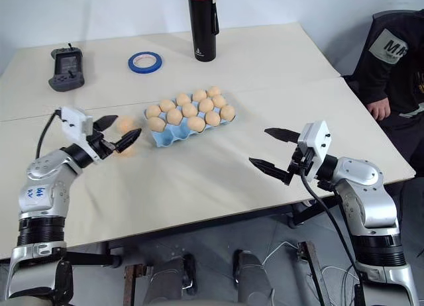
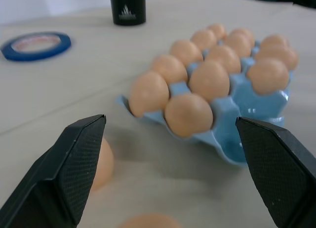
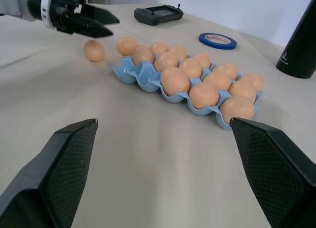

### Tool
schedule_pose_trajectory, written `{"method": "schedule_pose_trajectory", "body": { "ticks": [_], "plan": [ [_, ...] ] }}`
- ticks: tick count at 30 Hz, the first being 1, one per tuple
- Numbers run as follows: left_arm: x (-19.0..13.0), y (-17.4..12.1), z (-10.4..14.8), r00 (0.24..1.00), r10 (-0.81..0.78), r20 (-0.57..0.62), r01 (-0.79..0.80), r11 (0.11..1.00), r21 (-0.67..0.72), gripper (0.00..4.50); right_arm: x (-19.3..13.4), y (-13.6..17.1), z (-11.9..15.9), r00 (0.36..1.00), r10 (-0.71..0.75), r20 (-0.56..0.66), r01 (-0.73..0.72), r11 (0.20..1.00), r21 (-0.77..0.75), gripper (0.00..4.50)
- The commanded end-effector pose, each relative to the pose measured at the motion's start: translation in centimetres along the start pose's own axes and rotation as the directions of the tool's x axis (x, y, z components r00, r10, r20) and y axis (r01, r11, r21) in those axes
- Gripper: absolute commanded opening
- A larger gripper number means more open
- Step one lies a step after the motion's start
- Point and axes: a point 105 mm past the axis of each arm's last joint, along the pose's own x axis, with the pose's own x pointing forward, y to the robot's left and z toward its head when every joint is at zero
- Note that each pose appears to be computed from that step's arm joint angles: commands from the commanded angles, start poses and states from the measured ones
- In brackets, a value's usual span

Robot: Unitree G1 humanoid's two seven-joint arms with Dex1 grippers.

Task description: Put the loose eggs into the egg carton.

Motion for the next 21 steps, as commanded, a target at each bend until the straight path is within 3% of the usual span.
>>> {"method": "schedule_pose_trajectory", "body": {
  "ticks": [1, 15, 18, 21],
  "plan": [
    [-0.7, 0.1, -0.9, 0.998, 0.031, -0.057, -0.03, 0.999, 0.018, 4.48, -0.7, 0.0, 0.9, 1.0, -0.005, 0.003, 0.006, 0.999, -0.039, 4.5],
    [-1.3, -0.5, -4.0, 0.987, 0.044, -0.153, -0.046, 0.999, -0.015, 4.48, -0.7, 0.3, 0.9, 1.0, 0.02, -0.022, -0.021, 0.999, -0.028, 4.5],
    [-1.4, -0.8, -4.7, 0.985, 0.03, -0.171, -0.033, 0.999, -0.012, 3.89, -0.7, 0.3, 0.9, 0.999, 0.022, -0.024, -0.023, 0.999, -0.03, 4.5],
    [-1.6, -0.6, -5.3, 0.984, 0.041, -0.172, -0.045, 0.999, -0.015, 2.87, -0.8, 0.3, 0.9, 0.999, 0.022, -0.028, -0.023, 0.999, -0.03, 4.5]
  ]
}}
